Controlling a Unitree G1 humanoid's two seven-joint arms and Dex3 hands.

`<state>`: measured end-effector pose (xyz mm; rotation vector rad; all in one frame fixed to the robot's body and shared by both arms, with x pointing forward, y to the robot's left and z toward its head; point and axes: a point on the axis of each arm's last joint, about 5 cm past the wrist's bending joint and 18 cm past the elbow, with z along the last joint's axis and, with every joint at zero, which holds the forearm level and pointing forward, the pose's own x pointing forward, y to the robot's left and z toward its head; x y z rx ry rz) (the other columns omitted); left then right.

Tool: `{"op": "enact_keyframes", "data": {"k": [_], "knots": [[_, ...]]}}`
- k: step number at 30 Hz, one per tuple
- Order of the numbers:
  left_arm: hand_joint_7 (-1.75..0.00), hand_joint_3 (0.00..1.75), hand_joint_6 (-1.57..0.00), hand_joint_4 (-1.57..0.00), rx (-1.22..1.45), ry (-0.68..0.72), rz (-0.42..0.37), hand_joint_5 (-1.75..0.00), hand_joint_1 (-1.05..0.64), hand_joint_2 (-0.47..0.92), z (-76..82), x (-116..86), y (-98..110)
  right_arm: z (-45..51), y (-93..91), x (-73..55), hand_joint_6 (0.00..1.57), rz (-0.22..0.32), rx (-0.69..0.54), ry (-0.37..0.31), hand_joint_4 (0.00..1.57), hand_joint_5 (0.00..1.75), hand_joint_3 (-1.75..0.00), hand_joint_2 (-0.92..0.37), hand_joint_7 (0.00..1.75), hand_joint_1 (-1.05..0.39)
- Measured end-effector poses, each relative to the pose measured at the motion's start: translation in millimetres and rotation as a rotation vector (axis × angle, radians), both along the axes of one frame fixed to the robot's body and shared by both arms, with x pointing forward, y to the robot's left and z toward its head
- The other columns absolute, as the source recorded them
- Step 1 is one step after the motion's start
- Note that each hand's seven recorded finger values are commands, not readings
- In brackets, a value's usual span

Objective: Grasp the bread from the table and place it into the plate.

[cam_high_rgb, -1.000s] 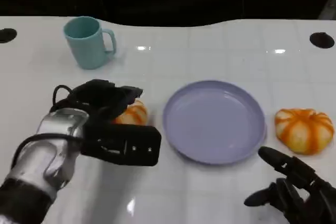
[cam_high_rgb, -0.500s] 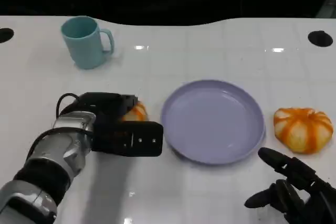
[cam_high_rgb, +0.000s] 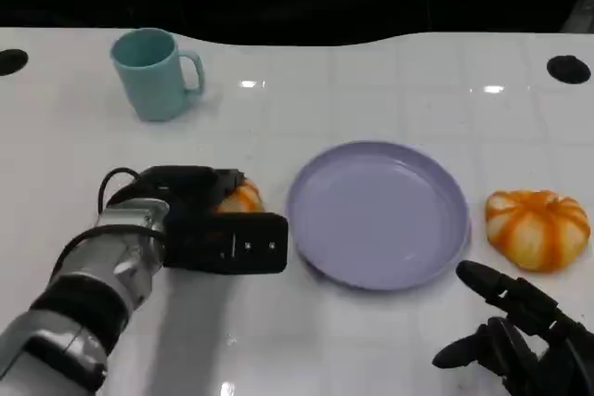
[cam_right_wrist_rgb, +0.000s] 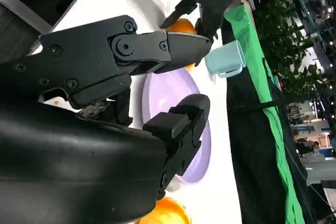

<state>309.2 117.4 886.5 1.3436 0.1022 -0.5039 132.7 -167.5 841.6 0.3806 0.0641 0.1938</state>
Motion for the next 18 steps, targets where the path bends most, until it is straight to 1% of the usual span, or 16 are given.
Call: {"op": "enact_keyframes", "data": {"k": [1,2,3,4,7,10,18], "knots": [[-1.65,0.78,-0.58,-0.80,-0.050,-0.049,0.019,-1.66,-0.19,0.72,-2.5,-1,0,0.0,-0.1,0.0,0.97,0.000,0.000,0.000,0.69,1.13,-0.34,-0.92,0.25,-0.75],[-1.70,0.88,-0.58,-0.82,-0.123,-0.104,0.041,-1.70,-0.18,0.68,-2.8,-2,1,0.0,-0.3,-0.1,0.97,-0.001,0.000,0.000,0.69,1.13,-0.34,-0.92,0.25,-0.75],[-1.73,1.03,-0.60,-0.83,-0.187,-0.149,0.053,-1.73,-0.19,0.61,-1.1,-1,1,-0.1,-0.7,-0.2,0.97,-0.002,0.000,0.000,0.69,1.13,-0.34,-0.92,0.25,-0.75],[-1.74,1.09,-0.61,-0.83,-0.249,-0.183,0.068,-1.74,-0.20,0.59,1.7,0,1,0.1,-0.9,0.1,0.97,-0.001,0.000,-0.001,0.69,1.13,-0.34,-0.92,0.25,-0.75],[-1.75,1.17,-0.64,-0.84,-0.341,-0.225,0.080,-1.75,-0.19,0.54,8.4,3,2,0.3,-1.3,0.6,0.97,-0.001,0.000,-0.004,0.69,1.13,-0.34,-0.92,0.25,-0.75],[-1.75,1.18,-0.64,-0.84,-0.385,-0.245,0.072,-1.75,-0.17,0.50,13.9,4,0,0.1,-1.3,1.1,0.98,0.001,0.000,-0.004,0.70,1.13,-0.33,-0.92,0.25,-0.75],[-1.75,1.22,-0.68,-0.87,-0.485,-0.313,0.002,-1.75,-0.13,0.46,40.3,9,-9,0.3,-1.0,2.4,0.99,0.005,0.003,0.000,0.71,1.14,-0.34,-0.92,0.26,-0.76]]}}
